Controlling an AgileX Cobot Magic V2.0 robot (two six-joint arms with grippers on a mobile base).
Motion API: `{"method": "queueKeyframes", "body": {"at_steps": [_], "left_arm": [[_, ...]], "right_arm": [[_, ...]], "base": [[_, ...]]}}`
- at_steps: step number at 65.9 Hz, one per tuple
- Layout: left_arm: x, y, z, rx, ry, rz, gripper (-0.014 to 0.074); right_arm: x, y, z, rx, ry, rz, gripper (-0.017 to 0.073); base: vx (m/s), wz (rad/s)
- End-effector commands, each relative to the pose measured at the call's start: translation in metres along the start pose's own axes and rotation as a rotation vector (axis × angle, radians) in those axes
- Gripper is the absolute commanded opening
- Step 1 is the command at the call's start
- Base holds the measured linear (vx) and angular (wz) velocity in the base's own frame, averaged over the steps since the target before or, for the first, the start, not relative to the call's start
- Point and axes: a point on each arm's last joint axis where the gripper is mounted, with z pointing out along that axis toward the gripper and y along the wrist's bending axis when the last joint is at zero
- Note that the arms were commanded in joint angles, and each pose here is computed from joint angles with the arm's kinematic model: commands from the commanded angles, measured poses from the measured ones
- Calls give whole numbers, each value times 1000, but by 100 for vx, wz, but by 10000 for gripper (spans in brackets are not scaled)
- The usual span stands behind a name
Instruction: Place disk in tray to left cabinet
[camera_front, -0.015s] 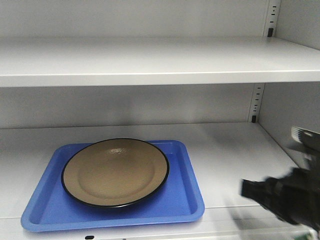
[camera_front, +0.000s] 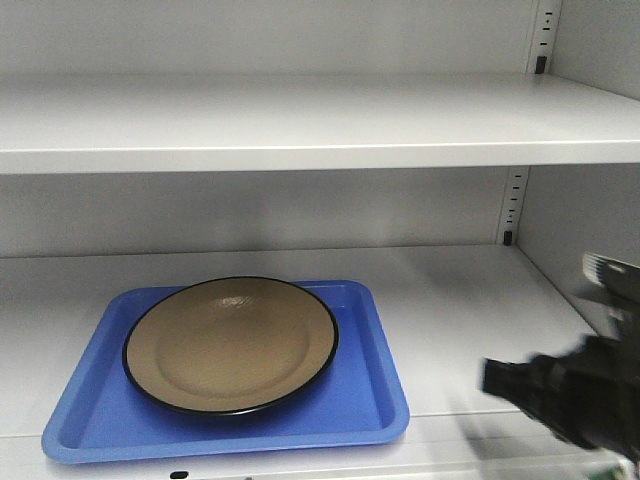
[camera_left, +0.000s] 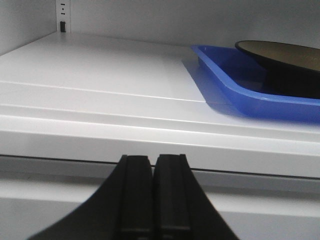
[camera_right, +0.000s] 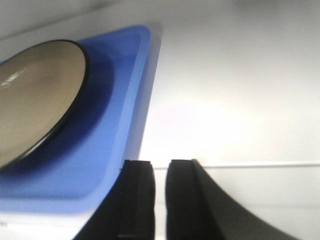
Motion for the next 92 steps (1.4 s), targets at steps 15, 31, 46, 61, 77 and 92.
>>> {"method": "queueKeyframes", "body": {"at_steps": [15, 31, 46, 61, 77, 92], "left_arm": [[-2, 0, 0, 3, -76, -14, -6], [-2, 0, 0, 3, -76, -14, -6], [-2, 0, 0, 3, -76, -14, -6], [-2, 0, 0, 3, -77, -14, -6], [-2, 0, 0, 2, -76, -14, -6], [-2, 0, 0, 2, -76, -14, -6]], "right_arm": [[61, -33, -74, 128, -275, -118, -10], [117, -51, -96, 230, -351, -266, -8], [171, -64, -88, 235, -381, -312, -8], [177, -64, -94, 228, -425, -299, -8], [177, -64, -94, 232, -423, -304, -8], [177, -64, -94, 232, -423, -304, -8]], "base": [[0, 0], [0, 0], [0, 0], [0, 0], [0, 0], [0, 0]]}}
